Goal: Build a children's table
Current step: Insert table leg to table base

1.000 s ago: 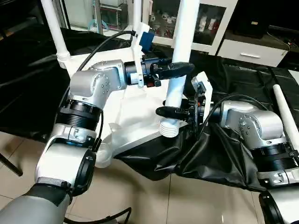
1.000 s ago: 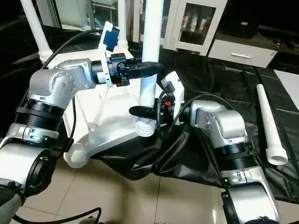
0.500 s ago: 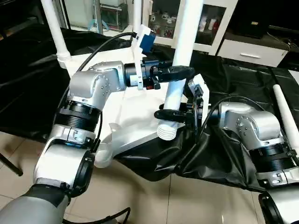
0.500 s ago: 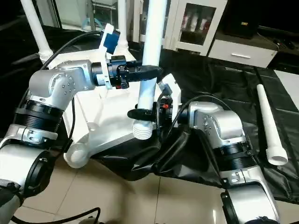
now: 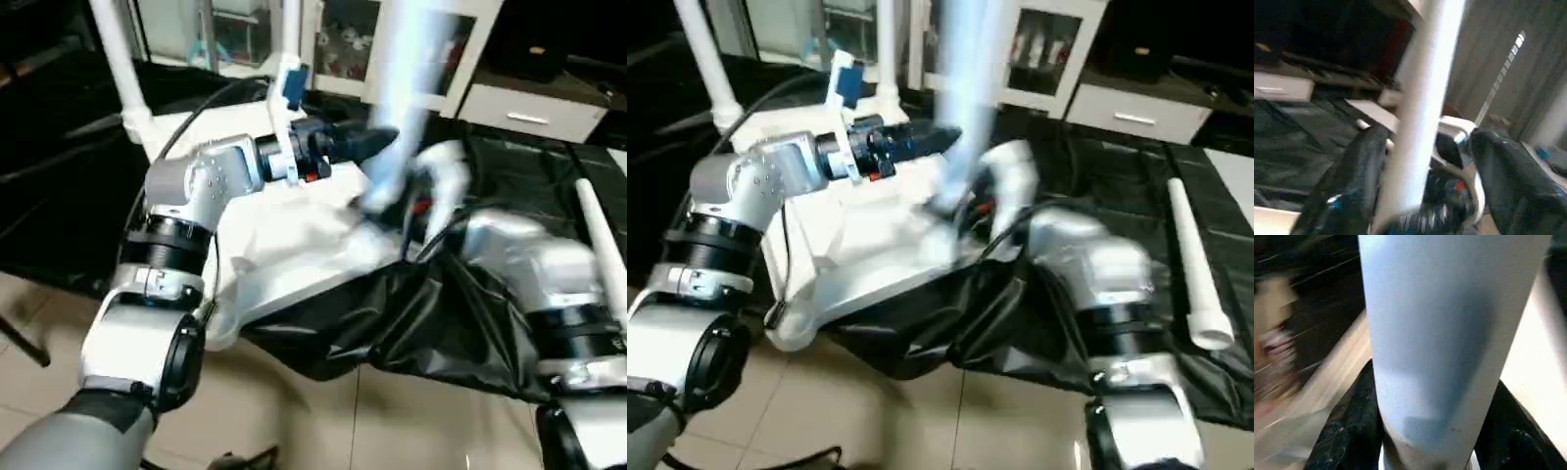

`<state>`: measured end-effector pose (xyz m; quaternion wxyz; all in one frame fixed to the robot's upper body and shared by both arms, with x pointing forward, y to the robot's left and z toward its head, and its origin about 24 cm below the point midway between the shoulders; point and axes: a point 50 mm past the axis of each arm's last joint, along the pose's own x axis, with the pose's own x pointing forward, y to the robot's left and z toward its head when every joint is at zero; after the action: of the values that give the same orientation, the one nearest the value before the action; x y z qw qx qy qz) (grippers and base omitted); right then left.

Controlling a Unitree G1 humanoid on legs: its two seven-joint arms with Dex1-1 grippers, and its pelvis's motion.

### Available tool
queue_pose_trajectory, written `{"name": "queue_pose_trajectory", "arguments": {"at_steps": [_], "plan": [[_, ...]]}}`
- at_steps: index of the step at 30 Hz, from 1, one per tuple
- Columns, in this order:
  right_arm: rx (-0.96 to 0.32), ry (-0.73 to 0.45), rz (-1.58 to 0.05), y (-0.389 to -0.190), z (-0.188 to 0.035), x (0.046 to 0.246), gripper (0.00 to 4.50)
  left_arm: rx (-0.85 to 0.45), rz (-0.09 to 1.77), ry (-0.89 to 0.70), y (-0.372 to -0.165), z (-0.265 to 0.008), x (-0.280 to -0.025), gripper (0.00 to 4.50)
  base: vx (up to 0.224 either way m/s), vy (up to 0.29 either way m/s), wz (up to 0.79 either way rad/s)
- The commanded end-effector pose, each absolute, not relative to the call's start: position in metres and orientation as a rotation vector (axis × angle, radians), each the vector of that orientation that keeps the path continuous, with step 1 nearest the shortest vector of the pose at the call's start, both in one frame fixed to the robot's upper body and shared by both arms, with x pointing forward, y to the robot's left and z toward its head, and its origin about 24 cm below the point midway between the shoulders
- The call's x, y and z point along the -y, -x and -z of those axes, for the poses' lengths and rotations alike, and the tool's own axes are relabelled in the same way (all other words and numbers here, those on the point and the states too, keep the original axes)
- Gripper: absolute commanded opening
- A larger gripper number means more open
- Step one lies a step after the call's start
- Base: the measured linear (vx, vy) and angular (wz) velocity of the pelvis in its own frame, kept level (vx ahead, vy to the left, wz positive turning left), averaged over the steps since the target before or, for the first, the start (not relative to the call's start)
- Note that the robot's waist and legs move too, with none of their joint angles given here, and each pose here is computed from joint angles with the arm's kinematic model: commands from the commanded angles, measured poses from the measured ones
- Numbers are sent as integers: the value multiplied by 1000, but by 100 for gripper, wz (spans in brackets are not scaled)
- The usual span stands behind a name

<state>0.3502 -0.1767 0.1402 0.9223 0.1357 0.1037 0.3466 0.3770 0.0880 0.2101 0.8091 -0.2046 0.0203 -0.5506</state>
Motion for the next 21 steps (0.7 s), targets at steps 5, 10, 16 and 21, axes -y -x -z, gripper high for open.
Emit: {"name": "queue_pose_trajectory", "arguments": {"at_steps": [5,10,16,21], "plan": [[-118,-272,-551,-342,-143,194,189,7,810,258,-393,-188,-95,334,0,0,0],[-67,-37,-322,-328,-134,197,189,110,397,-59,-387,-166,-117,334,0,0,0],[-30,17,-256,-305,-114,173,189,86,150,-110,-359,-120,-138,334,2,-6,5],[-51,-34,-208,-303,-99,169,189,31,98,-82,-343,-91,-141,334,37,-110,60]]}}
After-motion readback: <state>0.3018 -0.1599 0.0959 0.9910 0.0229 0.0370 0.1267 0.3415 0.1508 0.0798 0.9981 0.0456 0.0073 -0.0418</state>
